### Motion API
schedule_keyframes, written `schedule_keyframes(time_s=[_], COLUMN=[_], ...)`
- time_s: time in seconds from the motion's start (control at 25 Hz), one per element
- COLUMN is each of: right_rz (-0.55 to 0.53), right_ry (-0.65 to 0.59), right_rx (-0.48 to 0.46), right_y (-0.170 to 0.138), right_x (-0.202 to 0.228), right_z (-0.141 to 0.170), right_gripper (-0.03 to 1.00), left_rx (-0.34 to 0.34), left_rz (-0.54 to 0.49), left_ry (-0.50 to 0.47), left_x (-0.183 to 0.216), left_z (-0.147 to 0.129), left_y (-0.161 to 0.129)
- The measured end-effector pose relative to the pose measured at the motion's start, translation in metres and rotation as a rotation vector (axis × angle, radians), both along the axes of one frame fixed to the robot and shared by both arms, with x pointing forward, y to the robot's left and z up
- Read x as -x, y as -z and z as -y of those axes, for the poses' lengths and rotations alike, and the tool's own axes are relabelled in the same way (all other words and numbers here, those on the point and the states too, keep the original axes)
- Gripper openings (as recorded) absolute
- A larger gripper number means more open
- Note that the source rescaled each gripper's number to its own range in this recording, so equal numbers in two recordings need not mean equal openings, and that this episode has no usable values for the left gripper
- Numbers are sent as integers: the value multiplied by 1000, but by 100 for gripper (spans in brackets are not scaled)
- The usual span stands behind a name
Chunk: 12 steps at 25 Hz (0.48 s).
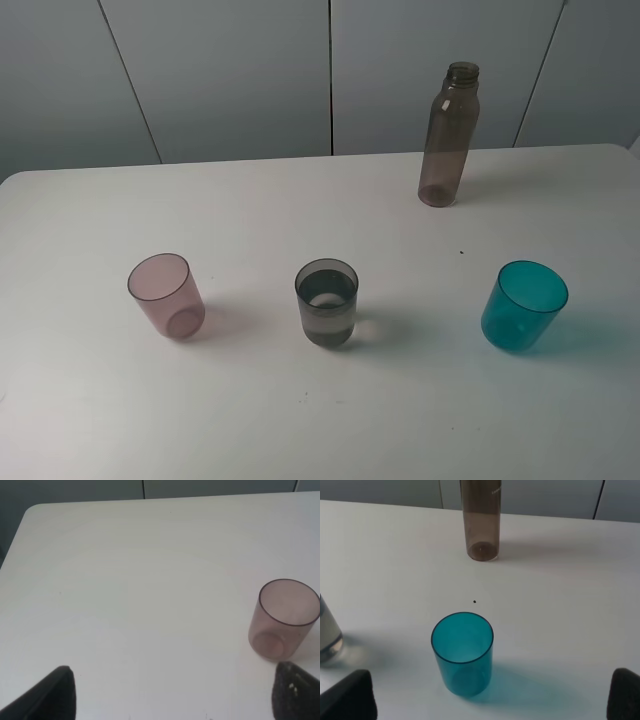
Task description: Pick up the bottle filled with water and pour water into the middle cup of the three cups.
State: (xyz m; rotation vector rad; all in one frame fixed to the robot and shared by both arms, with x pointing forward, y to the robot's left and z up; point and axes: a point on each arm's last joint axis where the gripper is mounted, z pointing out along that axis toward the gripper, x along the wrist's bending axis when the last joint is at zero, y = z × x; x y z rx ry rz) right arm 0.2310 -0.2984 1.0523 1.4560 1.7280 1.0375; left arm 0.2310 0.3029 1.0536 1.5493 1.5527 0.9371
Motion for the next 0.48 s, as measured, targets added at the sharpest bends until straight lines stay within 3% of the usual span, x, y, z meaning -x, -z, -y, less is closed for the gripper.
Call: schedule_keyframes(time_s=[0.48], right_rz=[-2], right_ry=[-21], right_rx=[-16], right_y=[0], right_x=[0], right_z=[-2], right_gripper=[100], left_rx=[0], left_rz=[0], left_ry=[0], left_x=[0], left_z=[0], left_y=[0])
